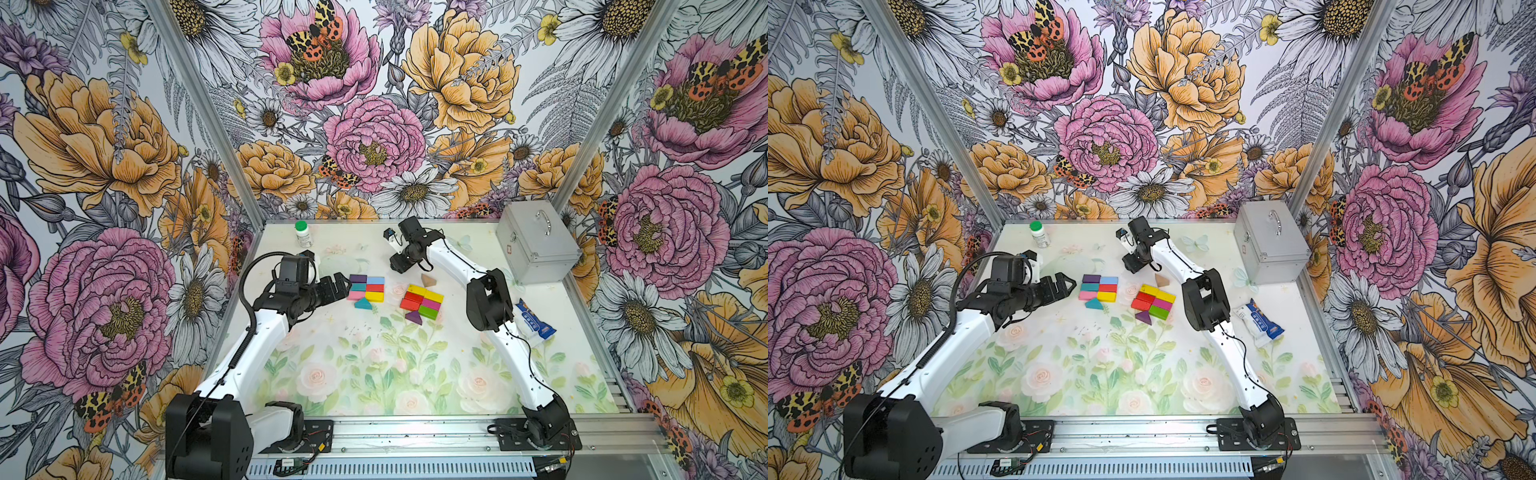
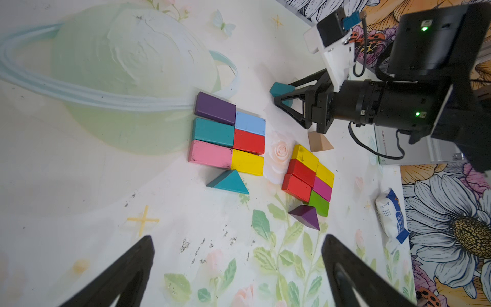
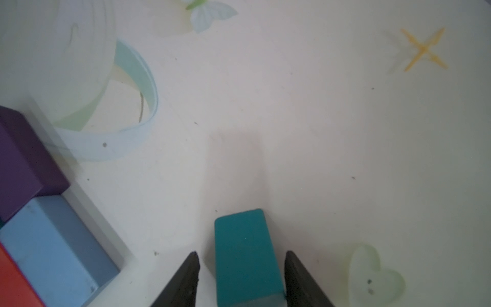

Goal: Assemble a piece of candy with building blocks
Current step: Pick up the building block from the center of the board.

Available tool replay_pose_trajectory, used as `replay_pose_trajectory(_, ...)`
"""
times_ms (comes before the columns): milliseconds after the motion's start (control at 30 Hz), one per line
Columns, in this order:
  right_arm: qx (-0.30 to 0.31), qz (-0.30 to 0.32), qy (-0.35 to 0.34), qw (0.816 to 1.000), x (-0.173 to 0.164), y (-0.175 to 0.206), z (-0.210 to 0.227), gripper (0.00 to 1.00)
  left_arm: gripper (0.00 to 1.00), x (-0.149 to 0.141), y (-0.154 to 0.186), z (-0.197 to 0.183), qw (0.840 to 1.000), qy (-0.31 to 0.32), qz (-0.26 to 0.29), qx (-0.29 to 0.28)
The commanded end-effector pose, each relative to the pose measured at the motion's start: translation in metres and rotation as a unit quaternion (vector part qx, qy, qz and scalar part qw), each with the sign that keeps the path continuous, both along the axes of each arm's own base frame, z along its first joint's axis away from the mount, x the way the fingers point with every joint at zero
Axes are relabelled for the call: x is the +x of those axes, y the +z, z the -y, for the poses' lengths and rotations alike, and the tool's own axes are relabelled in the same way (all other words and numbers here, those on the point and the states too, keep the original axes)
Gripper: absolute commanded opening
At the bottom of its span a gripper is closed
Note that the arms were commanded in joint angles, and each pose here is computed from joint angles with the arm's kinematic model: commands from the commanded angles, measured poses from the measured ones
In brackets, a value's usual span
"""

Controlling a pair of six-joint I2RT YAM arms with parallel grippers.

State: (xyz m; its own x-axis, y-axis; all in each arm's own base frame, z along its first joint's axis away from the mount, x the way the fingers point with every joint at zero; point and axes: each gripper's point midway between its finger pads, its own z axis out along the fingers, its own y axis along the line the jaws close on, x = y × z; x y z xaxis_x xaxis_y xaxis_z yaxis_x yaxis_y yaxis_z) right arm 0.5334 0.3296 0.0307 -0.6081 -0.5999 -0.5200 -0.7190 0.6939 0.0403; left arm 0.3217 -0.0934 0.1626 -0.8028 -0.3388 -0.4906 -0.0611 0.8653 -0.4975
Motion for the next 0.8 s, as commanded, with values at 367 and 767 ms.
replay_pose_trajectory(367,0.068,-0.060,-0.027,0.996,-0.006,0.010,0.004,0.14,0.99,0.002,0.012,0.011,0.999,-0.024,0.021,-0.008)
replay_pose_trajectory(767,0.266,-0.142,0.055,0.952,-0.071,0.119,-0.013,0.09,0.99,-0.014,0.054,0.088,0.963,-0.225,0.080,0.122)
